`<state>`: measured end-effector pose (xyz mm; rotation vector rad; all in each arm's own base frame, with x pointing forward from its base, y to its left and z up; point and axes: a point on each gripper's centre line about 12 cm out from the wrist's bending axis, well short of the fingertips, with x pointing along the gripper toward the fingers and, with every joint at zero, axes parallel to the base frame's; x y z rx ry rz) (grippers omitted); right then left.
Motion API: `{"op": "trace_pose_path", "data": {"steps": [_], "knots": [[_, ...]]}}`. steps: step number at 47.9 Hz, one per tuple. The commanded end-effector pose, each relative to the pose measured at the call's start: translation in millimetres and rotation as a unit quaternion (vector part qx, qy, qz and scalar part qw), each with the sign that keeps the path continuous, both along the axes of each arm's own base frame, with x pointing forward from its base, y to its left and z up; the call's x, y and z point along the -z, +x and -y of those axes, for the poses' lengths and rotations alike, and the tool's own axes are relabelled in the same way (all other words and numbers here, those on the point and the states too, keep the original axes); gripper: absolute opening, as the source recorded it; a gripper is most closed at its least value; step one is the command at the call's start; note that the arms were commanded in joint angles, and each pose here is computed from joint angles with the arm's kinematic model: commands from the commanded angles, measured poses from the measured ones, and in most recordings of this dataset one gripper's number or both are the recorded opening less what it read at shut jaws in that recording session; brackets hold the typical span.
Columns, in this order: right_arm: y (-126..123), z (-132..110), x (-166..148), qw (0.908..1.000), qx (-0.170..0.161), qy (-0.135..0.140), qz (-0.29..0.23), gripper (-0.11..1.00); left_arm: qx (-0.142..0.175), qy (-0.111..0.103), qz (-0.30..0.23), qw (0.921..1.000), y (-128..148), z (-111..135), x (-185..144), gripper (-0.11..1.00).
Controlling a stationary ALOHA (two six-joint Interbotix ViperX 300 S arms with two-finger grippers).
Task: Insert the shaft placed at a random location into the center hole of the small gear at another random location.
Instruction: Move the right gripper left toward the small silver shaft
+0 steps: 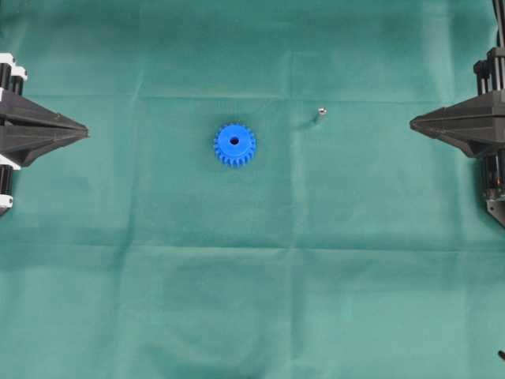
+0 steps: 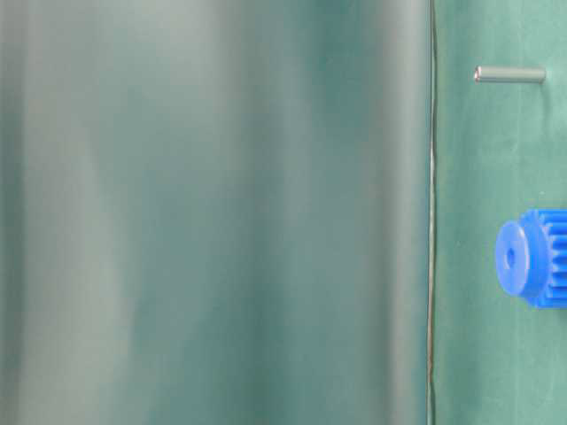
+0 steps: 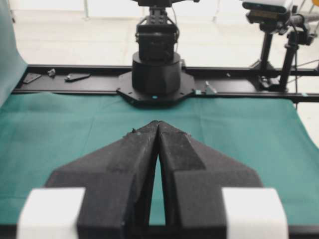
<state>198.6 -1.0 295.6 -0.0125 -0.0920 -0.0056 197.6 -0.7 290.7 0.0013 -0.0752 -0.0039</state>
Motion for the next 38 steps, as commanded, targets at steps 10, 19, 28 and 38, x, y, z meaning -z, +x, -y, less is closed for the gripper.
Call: {"op": "trace_pose_path", "data": {"steps": [10, 19, 28, 38], "knots": [[8.4, 1.4, -1.1, 0.9998, 0.003, 0.014, -0.011, 0.01, 0.004, 0.001, -0.008, 1.0, 2.8, 1.2, -5.8, 0.0], [16.0, 10.6, 12.6, 0.9989, 0.025, 0.011, -0.039, 0.01, 0.003, 0.001, -0.008, 1.0, 2.8, 1.0, -5.8, 0.0], [28.6, 29.5, 38.1, 0.9941, 0.065, 0.014, -0.086, 0.01, 0.004, 0.003, -0.011, 0.9999, 2.5, 1.3, -4.6, 0.0], [50.2, 46.9, 75.0, 0.9852, 0.093, 0.02, -0.143, 0.42, 0.004, 0.003, -0.015, 0.9999, 2.5, 1.3, -3.8, 0.0]]}}
